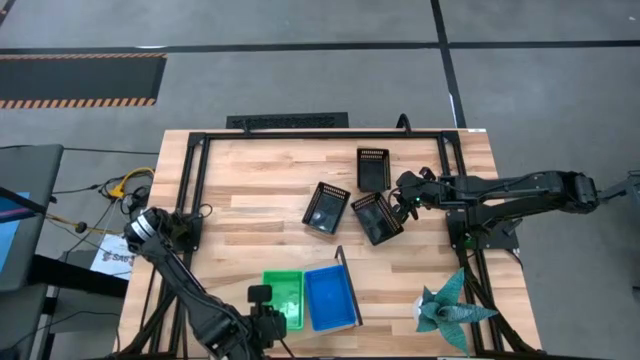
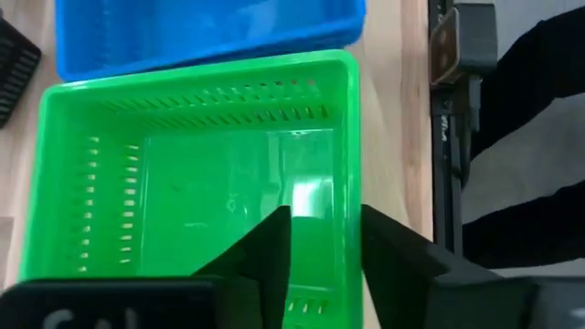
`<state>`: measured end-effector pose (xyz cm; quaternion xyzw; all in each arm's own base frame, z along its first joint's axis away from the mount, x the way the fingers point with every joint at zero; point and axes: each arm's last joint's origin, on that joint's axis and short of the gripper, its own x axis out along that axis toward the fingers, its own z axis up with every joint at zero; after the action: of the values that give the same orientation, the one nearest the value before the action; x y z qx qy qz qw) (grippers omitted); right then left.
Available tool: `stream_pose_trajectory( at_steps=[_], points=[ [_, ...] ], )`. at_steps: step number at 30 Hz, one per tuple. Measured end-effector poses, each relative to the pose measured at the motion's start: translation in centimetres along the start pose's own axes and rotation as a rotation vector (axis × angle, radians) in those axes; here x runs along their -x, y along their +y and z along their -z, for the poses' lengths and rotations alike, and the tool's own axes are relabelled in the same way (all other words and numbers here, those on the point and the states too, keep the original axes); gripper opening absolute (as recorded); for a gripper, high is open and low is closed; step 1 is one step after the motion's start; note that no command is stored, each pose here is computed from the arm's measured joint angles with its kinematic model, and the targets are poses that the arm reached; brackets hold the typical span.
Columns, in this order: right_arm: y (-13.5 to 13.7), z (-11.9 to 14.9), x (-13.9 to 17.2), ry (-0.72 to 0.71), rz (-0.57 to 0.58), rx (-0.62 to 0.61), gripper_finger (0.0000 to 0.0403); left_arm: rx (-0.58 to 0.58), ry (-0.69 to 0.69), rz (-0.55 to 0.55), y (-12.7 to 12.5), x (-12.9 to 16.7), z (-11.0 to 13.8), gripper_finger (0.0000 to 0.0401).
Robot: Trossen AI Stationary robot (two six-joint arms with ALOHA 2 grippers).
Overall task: Stack baskets on shelf by color
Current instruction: Stack the green basket on top of the stacked green basket
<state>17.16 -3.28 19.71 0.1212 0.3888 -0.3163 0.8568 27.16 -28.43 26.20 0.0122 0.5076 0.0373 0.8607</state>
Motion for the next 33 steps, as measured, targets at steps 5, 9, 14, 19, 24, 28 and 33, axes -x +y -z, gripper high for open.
stream_pose_trajectory(
  at_steps=[5, 9, 14, 19, 24, 28, 33],
  points=[
    [0.0, 0.0, 0.0, 0.000, 0.000, 0.000, 0.0118, 0.034, -0.034, 0.020, 0.2, 1.4, -1.5, 0.0130],
    [0.0, 0.0, 0.0, 0.000, 0.000, 0.000, 0.0118, 0.054, -0.048, 0.049, 0.1, 2.9, -2.2, 0.0123],
    [0.0, 0.0, 0.0, 0.000, -0.001, 0.001, 0.0118, 0.258, 0.041, -0.048, 0.8, 3.3, -0.9, 0.0099],
    [0.0, 0.0, 0.0, 0.000, -0.001, 0.001, 0.0118, 0.483, 0.167, -0.210, 1.3, 2.3, 2.1, 0.0059],
    [0.0, 0.1, 0.0, 0.012, 0.005, 0.006, 0.0118, 0.564, 0.266, -0.232, 0.9, 0.8, 4.2, 0.0023],
    [-0.1, 0.2, 0.0, 0.015, 0.006, 0.007, 0.0118, 0.556, 0.219, -0.138, 0.1, -0.3, 4.1, 0.0004],
    [-0.1, 0.2, 0.0, 0.016, 0.006, 0.007, 0.0118, 0.541, 0.117, -0.002, -1.0, -0.5, 2.8, 0.0004]
  ],
)
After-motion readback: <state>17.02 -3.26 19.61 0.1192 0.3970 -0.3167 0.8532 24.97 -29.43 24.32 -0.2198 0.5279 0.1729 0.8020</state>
